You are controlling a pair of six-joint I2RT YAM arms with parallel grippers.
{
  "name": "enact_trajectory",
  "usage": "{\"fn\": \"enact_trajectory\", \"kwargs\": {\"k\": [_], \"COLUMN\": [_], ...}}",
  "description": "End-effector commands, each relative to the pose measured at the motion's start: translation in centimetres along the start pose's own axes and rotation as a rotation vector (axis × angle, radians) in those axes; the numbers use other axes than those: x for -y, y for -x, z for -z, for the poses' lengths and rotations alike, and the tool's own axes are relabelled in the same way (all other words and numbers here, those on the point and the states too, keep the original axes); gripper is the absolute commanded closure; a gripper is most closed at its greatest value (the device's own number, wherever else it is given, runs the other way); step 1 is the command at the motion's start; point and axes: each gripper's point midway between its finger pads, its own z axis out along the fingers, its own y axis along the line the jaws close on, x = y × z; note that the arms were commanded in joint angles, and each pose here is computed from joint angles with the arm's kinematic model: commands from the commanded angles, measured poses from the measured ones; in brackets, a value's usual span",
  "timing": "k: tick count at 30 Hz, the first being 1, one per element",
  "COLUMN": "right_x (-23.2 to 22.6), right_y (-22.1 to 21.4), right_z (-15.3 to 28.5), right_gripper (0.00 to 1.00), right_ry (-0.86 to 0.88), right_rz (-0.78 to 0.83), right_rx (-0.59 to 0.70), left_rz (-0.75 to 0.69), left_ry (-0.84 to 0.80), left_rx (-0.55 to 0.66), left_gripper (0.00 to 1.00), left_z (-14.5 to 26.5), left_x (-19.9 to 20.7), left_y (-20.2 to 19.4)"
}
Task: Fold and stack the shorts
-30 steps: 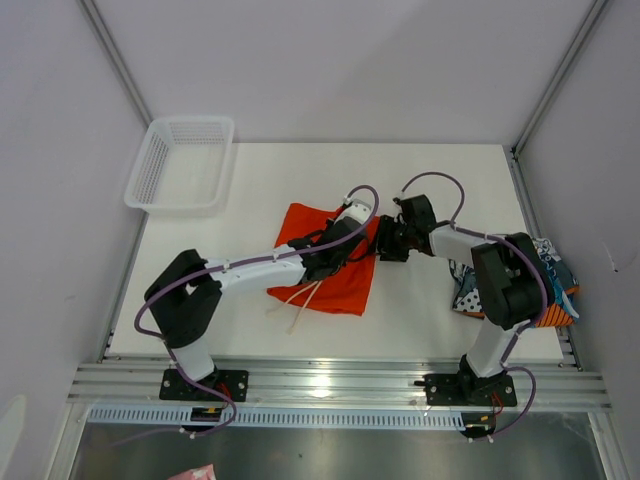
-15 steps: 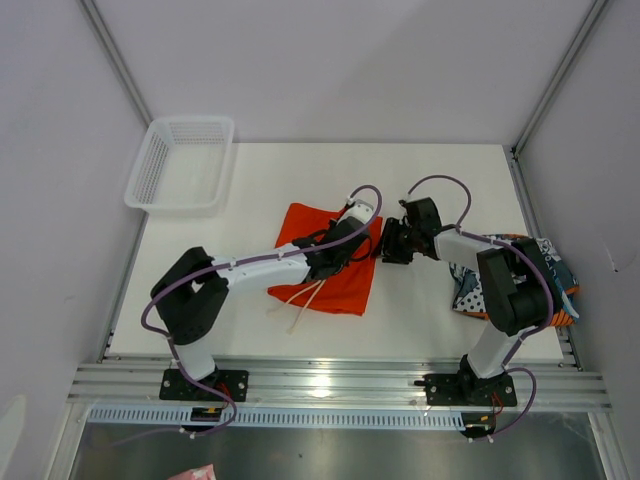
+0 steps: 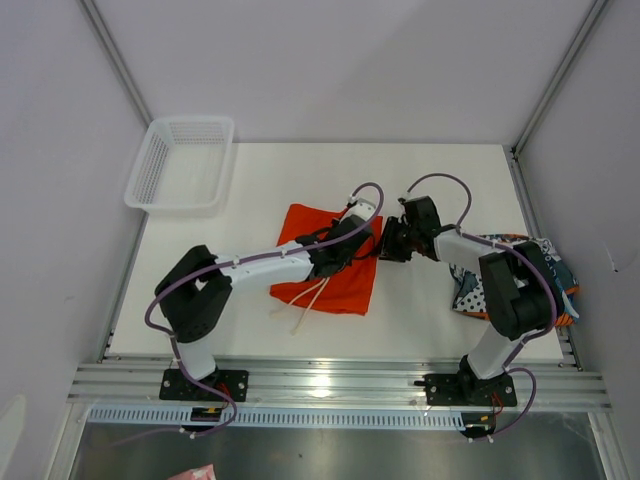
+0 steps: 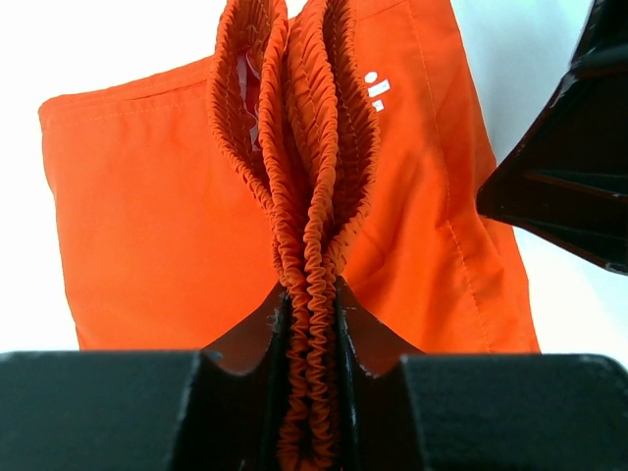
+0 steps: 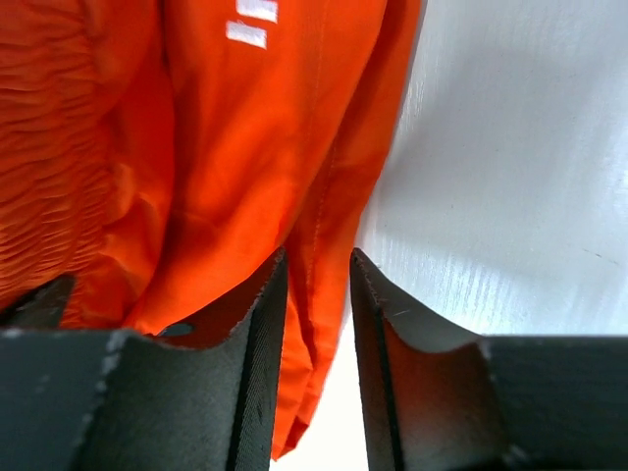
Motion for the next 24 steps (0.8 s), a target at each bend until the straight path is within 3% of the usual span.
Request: {"fn": "enact_trajectory", "kwargs": {"k": [1, 13, 24], "right_x": [-0.8, -1.4, -1.6], "right_y": [1.9, 2.4, 2.0], "right_z": [1.4, 0.5, -1.5], "right_gripper": [0.66, 0.60, 0.72], "right_ry": [-0.001, 0.017, 0.029], "right_rz": [0.008, 0.022, 0.030], "right_rx": [0.085, 0.070, 0.039], "left_rz": [0.047, 0.070, 0.072], "left_ry": [0.001, 0.014, 0.013], "left_rx": [0.037, 0.012, 0.014], "left_gripper": [1.00, 1.00, 1.00], "left_z": [0.1, -0.9, -0.7], "left_x": [0.8, -0.5, -0.5], "left_y": [2.3, 2.3, 2.3]}}
